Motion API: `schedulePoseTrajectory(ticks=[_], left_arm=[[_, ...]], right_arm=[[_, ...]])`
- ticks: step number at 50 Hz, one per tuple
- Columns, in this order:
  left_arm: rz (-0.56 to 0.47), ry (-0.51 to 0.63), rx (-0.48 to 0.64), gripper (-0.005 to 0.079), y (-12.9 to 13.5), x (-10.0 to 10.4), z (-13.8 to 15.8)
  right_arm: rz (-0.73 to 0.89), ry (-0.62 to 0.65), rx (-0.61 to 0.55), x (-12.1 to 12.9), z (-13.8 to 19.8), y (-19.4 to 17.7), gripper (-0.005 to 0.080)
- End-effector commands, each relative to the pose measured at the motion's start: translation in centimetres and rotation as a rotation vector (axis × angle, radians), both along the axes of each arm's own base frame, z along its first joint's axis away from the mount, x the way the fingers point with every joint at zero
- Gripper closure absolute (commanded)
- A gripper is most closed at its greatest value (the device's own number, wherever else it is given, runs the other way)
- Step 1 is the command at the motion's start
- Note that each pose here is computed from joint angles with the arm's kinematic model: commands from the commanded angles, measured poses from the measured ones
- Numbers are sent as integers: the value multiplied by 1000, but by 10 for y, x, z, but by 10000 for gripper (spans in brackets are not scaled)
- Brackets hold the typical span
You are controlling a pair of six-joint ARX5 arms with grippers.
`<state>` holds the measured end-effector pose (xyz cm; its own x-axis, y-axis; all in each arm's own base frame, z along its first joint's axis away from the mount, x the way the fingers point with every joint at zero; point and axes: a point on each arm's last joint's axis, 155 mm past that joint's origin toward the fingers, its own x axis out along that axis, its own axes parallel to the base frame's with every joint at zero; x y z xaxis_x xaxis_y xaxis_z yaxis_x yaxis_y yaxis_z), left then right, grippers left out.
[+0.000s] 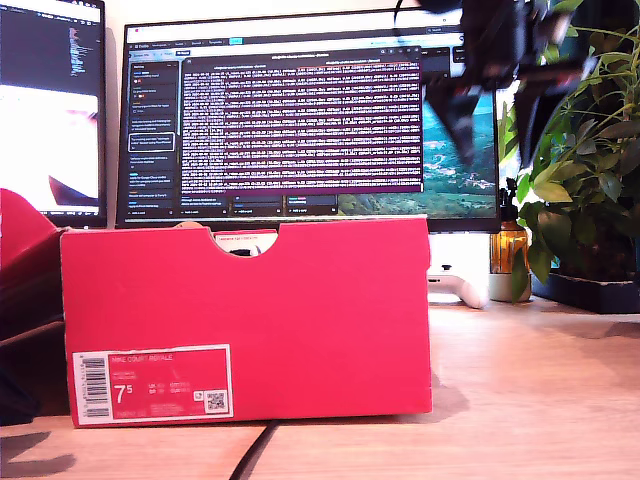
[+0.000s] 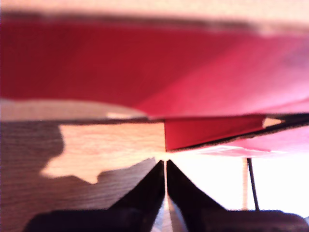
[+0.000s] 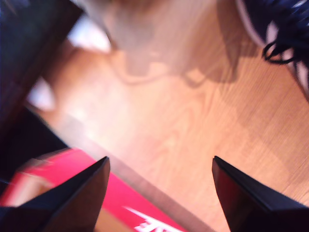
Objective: Pack the blue shoes by picking the first shoe and placing it inside the red shoebox, left side, then picking and rotating the second shoe and placing it in the shoebox
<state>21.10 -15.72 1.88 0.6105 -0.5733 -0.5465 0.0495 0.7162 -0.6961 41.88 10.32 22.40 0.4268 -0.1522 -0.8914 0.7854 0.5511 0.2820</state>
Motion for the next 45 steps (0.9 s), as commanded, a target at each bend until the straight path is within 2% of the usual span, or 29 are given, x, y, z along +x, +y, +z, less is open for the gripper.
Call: schedulePoseTrajectory(ticks=[1,12,32,45], left_arm=[[-5,25,13,762,2,-7,-10],[-5,25,13,762,2,-7,-10],[-5,25,13,762,2,-7,-10],[-5,25,13,762,2,-7,-10]], right_arm=[[-41,-19,6,-13,9,-7,132],[-168,26,20,-49,-8,-28,132],[-477,117,58,-148,-56,-74,132],[-594,131,71,-177,-71,-91,135]])
